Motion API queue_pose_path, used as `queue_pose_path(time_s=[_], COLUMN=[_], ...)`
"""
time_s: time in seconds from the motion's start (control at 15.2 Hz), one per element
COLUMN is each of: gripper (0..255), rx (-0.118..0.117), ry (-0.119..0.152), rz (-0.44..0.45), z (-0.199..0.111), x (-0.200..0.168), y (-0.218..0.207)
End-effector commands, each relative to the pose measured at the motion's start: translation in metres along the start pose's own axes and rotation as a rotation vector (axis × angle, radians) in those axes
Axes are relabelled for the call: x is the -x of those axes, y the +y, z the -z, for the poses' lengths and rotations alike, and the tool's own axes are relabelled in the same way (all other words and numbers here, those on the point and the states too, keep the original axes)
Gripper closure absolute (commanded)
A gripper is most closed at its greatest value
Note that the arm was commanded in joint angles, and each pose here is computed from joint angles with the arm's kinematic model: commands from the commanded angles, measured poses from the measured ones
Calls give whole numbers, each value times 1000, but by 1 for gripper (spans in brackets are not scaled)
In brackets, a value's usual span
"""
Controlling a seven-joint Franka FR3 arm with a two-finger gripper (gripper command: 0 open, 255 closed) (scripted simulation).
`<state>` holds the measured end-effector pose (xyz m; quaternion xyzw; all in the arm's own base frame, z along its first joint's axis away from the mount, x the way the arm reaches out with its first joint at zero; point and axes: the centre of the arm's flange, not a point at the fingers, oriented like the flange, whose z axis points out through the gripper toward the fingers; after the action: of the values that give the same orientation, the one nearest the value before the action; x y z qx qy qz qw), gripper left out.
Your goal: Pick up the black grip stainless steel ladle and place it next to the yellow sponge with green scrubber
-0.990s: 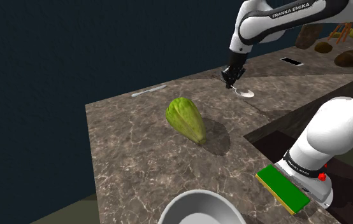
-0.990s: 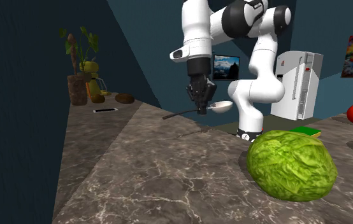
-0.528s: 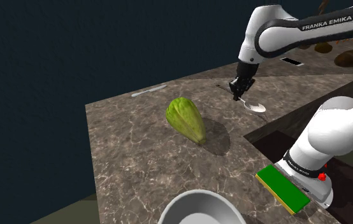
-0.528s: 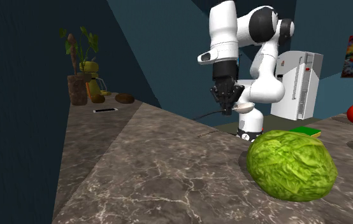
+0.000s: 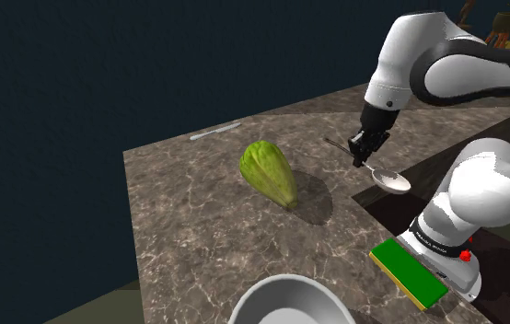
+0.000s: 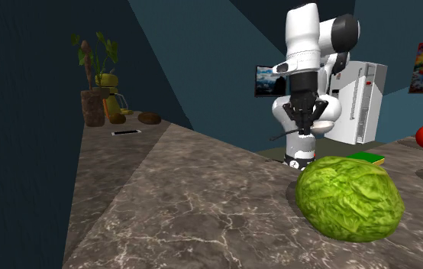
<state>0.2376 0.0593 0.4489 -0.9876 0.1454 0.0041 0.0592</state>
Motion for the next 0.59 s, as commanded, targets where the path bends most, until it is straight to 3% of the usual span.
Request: queue_pose_path(time_s=[0.0, 0.53], gripper=[255, 255], rx=[1, 1], ry=[0, 0], rz=[-1, -1], z=[-2, -9], x=[26, 125], y=[-10, -44])
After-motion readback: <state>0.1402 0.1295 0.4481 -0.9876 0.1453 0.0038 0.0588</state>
